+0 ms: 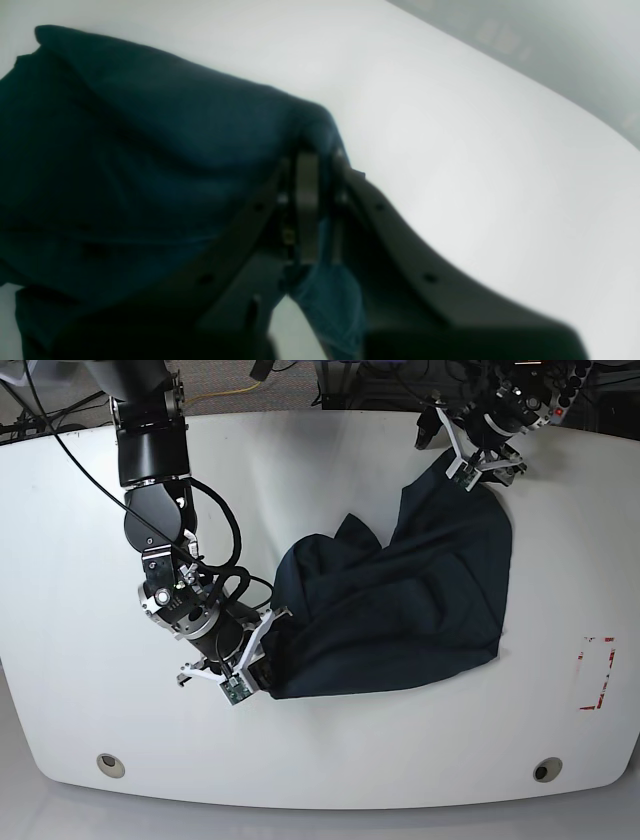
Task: Fold the T-shirt properly
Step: 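Reach the left gripper to the shirt's opposite edge and grasp it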
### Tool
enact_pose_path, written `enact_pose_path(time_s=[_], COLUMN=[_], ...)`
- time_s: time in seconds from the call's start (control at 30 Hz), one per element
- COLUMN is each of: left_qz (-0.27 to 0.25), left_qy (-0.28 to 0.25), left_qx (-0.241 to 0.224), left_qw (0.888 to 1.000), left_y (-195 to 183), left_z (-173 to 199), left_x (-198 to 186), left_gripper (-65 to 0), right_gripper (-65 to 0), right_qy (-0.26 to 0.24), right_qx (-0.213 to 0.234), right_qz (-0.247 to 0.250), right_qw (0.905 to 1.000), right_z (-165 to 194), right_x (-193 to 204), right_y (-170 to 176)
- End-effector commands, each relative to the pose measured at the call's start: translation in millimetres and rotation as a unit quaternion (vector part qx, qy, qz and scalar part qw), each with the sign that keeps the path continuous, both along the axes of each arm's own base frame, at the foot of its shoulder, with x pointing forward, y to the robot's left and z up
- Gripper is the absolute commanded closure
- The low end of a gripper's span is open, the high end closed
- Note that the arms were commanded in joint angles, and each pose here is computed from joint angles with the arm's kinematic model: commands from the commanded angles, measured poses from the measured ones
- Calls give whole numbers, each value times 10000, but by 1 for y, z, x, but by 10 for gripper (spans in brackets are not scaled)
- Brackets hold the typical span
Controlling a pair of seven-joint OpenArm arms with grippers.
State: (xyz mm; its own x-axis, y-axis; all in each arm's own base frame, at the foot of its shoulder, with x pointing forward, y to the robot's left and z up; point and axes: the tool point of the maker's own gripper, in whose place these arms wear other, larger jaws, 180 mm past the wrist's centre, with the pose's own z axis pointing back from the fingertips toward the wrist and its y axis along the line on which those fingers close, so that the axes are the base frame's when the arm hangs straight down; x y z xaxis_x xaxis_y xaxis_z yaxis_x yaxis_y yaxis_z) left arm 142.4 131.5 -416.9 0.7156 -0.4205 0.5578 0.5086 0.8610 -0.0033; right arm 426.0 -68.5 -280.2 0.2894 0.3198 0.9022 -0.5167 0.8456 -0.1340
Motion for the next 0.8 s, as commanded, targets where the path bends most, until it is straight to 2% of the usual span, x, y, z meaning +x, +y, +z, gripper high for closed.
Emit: enact_pose_path(time_s=[0.0, 0.1, 0.17, 0.3, 0.33, 0.4, 0.5, 0.6, 0.77], left_qz=[228, 480, 616, 834, 864, 913, 945, 947, 1077], left_qy=[-54, -234, -232, -140, -67, -28, -8, -32, -345], left_qx=[46, 111, 153, 196, 192, 197, 190, 196, 302], left_qw=[9997, 9985, 9977, 9962, 9961, 9956, 9953, 9953, 9931], left_y=[6, 13, 17, 24, 25, 27, 29, 29, 42], left_z=[2, 7, 5, -2, -7, -11, -14, -13, 5], left_x=[3, 19, 20, 19, 16, 17, 20, 21, 31], left_gripper=[-536, -533, -507, -319, -249, -160, -61, -6, -4], right_gripper=[0, 0, 0, 0, 0, 0, 0, 0, 0], right_qy=[-313, -312, -312, -312, -312, -312, -319, -341, -489], right_qx=[101, 108, 108, 108, 108, 108, 109, 111, 48], right_qz=[2, 4, 4, 4, 4, 4, 5, 11, 22], right_qw=[9995, 9995, 9995, 9995, 9995, 9995, 9994, 9994, 9988], right_z=[21, 21, 21, 21, 21, 21, 22, 24, 33], right_x=[8, 8, 8, 8, 8, 8, 8, 8, 8], right_y=[-1, 0, 0, 0, 0, 0, 0, 0, -2])
